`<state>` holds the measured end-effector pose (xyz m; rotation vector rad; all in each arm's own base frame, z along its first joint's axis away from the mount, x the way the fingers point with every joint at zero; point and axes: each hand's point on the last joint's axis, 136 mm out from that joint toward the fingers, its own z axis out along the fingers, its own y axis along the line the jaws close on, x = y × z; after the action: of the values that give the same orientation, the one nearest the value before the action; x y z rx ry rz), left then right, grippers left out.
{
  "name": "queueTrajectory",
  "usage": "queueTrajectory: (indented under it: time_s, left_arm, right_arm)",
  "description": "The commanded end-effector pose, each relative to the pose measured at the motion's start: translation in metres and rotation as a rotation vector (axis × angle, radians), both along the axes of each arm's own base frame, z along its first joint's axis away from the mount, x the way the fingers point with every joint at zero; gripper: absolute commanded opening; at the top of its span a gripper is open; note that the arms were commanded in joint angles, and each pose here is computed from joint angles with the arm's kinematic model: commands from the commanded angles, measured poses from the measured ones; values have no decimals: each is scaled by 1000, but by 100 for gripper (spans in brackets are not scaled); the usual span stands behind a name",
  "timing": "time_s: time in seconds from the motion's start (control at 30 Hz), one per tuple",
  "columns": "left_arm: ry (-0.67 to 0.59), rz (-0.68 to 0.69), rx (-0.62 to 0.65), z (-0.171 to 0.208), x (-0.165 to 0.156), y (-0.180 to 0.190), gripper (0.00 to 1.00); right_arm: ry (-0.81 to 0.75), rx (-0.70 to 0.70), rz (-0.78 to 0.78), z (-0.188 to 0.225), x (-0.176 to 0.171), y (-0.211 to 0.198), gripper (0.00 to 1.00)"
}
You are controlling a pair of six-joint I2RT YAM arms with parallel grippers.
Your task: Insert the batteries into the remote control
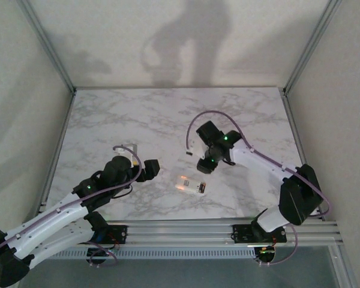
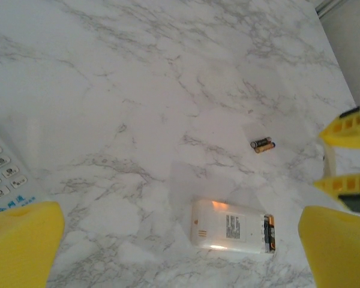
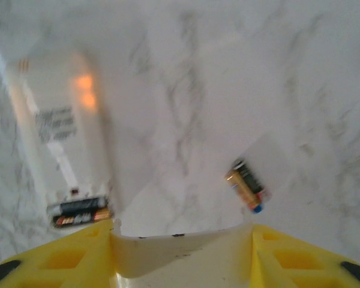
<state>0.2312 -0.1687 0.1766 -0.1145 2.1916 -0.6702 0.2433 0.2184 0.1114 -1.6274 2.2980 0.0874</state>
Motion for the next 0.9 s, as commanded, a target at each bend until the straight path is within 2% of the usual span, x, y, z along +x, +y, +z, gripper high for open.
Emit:
queueTrajectory:
  time_s: [0.0,0.2,0.57,0.87]
  left_arm:
    - [10,-14,-28,-3,-3,-2,99]
    - [6,-18,-40,-3,-4,-2,100]
    - [9,-18,-33,-6,-7,1,100]
    - [15,-18,-19,-10,-6,1,100]
  right_arm:
    - [-40,16,84,-5,-16,3,42]
    - [21,-49,122,-28,-46,4,44]
    - [152,-77,65,-63,-61,14,48]
    - [202,-93,40,-74,-70,17,48]
